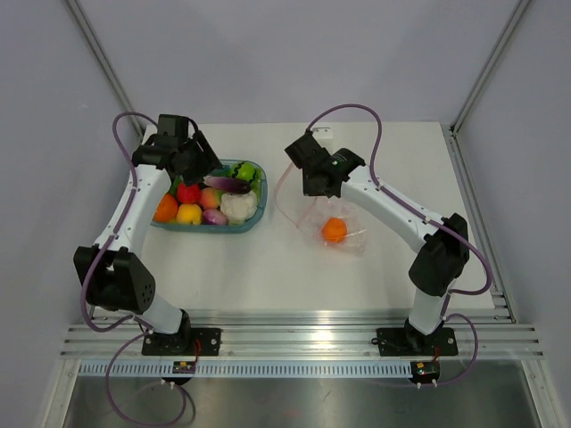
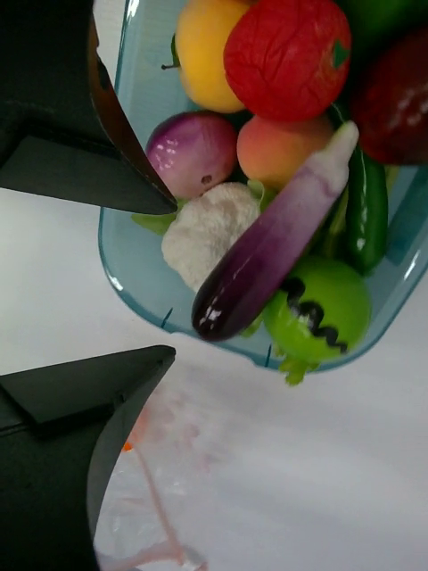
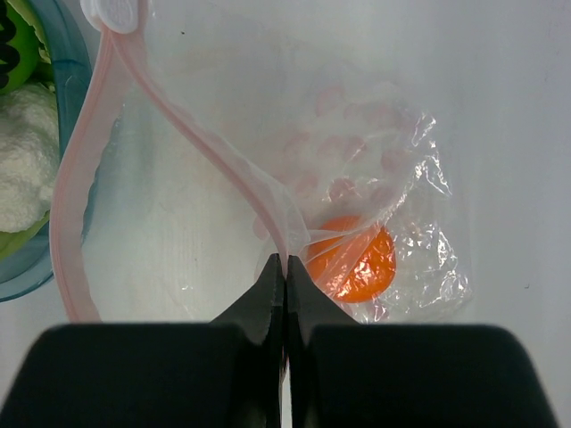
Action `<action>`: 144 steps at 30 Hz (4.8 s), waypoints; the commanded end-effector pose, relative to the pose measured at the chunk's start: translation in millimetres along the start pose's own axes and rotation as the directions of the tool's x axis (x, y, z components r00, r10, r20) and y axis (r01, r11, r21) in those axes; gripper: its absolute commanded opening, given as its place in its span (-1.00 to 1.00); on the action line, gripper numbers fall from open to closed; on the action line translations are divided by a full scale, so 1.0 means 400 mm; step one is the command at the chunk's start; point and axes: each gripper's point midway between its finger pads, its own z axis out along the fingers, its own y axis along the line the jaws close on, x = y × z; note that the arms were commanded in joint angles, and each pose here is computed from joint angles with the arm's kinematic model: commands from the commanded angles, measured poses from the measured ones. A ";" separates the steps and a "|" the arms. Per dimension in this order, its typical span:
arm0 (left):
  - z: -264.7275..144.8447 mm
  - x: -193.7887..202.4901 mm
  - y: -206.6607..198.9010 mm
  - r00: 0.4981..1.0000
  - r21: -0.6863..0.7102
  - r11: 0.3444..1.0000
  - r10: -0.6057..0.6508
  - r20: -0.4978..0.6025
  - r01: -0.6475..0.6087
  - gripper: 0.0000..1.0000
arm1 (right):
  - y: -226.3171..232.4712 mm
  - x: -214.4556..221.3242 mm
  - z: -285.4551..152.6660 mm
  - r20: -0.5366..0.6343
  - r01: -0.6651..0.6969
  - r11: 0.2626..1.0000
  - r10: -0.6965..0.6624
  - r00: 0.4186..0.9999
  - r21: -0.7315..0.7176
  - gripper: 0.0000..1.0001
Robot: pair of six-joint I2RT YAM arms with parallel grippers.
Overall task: Place the food in the zip-top bag and seal the zipper
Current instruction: Pick up the fake vegetable from the bin, then place the fake vegetable in the zipper food storage bag.
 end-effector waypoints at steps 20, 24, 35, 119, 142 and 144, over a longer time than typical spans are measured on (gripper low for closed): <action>0.246 -0.054 0.139 0.923 -0.214 0.902 -0.344 0.173 0.376 0.36 | 0.014 -0.033 -0.049 0.043 -0.042 0.997 0.045 0.998 -0.065 -1.00; 0.262 -0.047 0.133 0.927 -0.229 0.901 -0.335 0.168 0.367 0.42 | 0.013 -0.031 -0.048 0.041 -0.042 0.997 0.045 0.998 -0.064 -1.00; 0.311 -0.014 0.158 0.927 -0.278 0.885 -0.344 0.149 0.373 0.11 | 0.010 -0.023 -0.052 0.033 -0.045 0.997 0.048 0.998 -0.063 -1.00; -0.027 0.214 -0.266 0.861 -0.001 1.000 0.003 0.508 -0.002 0.59 | 0.131 -0.015 -0.125 -0.008 -0.232 0.917 0.242 0.970 -0.325 -1.00; 0.160 -0.012 -0.104 0.981 -0.147 0.976 0.175 0.079 -0.162 0.98 | 0.043 -0.014 -0.133 0.043 -0.213 0.946 0.230 0.972 -0.243 -1.00; 0.209 0.006 -0.097 0.986 -0.145 0.976 0.167 0.026 -0.161 0.98 | 0.040 -0.016 -0.133 0.044 -0.214 0.947 0.231 0.972 -0.238 -1.00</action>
